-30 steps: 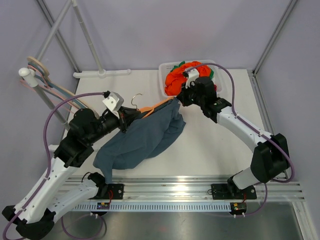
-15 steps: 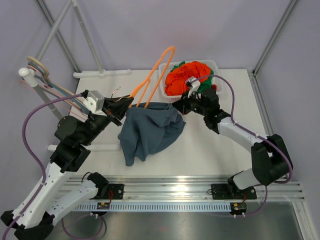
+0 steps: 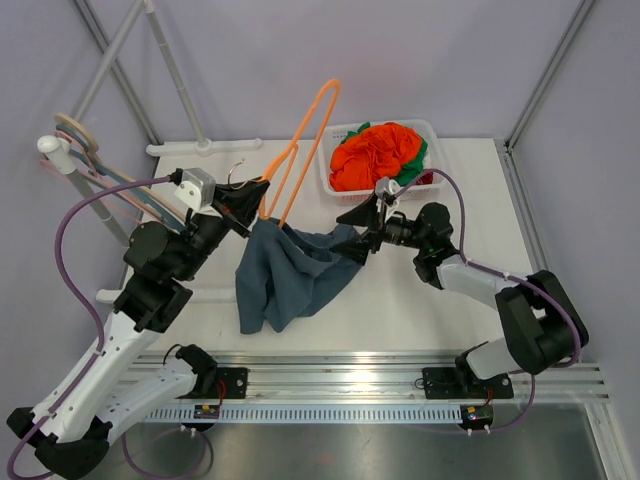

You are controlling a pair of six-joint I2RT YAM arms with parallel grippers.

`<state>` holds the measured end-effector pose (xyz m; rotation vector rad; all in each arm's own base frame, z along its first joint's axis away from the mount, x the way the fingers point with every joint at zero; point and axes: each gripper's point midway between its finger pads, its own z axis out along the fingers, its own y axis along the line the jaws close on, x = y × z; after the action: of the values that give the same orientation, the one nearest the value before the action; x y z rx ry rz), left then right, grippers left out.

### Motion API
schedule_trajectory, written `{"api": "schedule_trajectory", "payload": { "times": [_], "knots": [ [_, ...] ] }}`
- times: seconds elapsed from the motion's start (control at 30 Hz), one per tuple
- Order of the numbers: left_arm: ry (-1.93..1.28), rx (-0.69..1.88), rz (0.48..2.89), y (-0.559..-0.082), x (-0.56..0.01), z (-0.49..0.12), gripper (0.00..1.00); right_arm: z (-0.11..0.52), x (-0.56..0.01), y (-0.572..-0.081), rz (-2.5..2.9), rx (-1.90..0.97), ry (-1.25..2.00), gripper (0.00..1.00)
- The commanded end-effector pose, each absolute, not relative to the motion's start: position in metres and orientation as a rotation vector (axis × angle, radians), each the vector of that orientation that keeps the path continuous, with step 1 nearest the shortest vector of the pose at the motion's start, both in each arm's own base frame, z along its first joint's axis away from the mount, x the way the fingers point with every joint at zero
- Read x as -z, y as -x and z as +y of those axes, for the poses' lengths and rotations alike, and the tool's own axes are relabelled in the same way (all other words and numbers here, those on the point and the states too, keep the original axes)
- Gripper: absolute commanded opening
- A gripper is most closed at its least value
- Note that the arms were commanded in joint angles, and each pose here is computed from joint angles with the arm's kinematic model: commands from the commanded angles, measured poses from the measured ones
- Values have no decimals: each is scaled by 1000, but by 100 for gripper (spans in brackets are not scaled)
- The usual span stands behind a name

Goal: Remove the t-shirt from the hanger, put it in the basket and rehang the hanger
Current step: Remove the tshirt from the hanger

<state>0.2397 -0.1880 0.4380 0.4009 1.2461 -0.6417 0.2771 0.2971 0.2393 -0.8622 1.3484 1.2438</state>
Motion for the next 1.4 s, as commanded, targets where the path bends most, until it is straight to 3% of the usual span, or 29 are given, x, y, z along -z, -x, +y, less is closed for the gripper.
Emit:
{"api": "schedule_trajectory", "payload": {
  "times": [0.0,0.4,0.53,0.8,1.1,1.17,1.2,1.27,1.3,1.37],
  "knots": [
    [-323,643,1140,-236,-473,-176,0,311,-255,-255,1180,-1323,995,100],
    [-305,632,1175,-241,-467,-175,0,387,-217,-249,1216,-1257,943,99],
    [-254,608,1194,-246,-466,-167,0,430,-198,-221,1210,-1144,952,100],
    [-228,583,1209,-252,-461,-164,0,482,-166,-183,1212,-1186,1061,100],
    [-189,567,1231,-256,-455,-159,0,497,-113,-240,1479,-788,889,99],
    [-157,579,1212,-255,-460,-156,0,496,-98,-245,1514,-746,891,86],
    [-151,585,1207,-255,-458,-156,0,497,-93,-239,1512,-754,899,71],
    [-130,606,1152,-251,-468,-153,0,495,-82,-229,1490,-777,897,57],
    [-127,605,1141,-250,-470,-152,0,496,-78,-220,1481,-782,903,44],
    [-115,593,1119,-249,-476,-148,0,484,-72,-218,1473,-733,882,32]
  ]
}}
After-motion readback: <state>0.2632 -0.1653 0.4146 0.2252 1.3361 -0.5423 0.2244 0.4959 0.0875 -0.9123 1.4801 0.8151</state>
